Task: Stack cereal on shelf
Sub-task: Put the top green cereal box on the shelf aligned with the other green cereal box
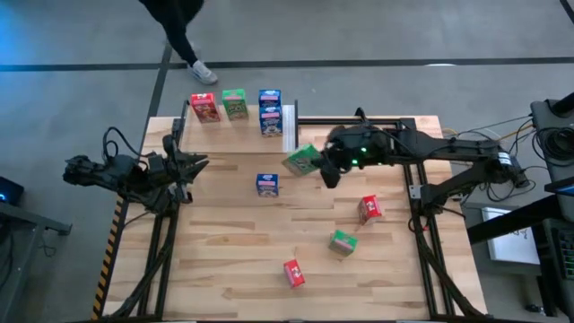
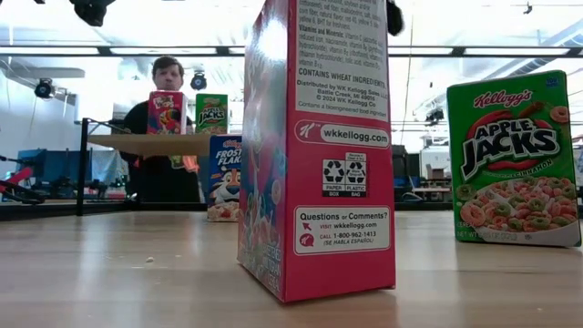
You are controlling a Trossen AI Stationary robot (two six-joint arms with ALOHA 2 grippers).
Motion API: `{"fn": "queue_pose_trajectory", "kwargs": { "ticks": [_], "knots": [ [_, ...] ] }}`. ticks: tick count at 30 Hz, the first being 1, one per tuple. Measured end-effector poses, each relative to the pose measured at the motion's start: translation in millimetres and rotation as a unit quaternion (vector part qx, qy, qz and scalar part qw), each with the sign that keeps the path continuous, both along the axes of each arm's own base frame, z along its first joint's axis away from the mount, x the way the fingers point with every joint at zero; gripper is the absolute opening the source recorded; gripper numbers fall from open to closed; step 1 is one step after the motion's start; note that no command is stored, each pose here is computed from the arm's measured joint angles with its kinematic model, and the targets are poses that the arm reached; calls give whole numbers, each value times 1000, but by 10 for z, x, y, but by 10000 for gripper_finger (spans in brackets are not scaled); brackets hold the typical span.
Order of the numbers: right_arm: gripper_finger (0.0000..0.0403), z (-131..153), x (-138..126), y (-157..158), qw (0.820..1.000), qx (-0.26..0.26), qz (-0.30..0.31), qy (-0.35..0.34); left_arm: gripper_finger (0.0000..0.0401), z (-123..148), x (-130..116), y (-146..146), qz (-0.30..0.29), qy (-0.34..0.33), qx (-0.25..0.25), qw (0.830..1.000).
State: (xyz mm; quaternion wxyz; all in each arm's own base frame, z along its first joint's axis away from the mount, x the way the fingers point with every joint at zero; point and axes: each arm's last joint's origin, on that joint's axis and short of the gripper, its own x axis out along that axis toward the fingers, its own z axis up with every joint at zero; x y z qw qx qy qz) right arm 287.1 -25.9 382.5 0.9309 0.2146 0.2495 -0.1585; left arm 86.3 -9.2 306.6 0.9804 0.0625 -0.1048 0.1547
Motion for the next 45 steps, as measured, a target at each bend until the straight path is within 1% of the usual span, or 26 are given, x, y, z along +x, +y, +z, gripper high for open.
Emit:
{"fn": "queue_pose_trajectory", "kwargs": {
  "ticks": [7,15,19,23,29,33,40,45],
  "knots": [
    [143,66,565,-131,996,-84,38,8,48,-21,28,-8,-2,8,-5,1000],
    [143,172,1129,-336,980,-185,78,15,48,-22,73,-21,-1,19,0,1000],
    [143,180,1373,-456,972,-217,88,24,48,7,52,-15,2,13,6,1000],
    [144,105,1583,-571,968,-231,93,44,48,13,36,-10,6,14,19,1000],
    [142,-65,1810,-677,961,-244,107,74,48,15,27,-5,9,14,22,1000],
    [147,-194,1893,-688,955,-257,118,86,48,8,32,-6,10,15,19,1000],
    [151,-197,1900,-696,954,-263,119,86,48,2,38,-7,10,17,17,1000],
    [174,-204,1899,-699,954,-262,120,89,48,1,41,-8,10,17,18,1000]
  ]
}}
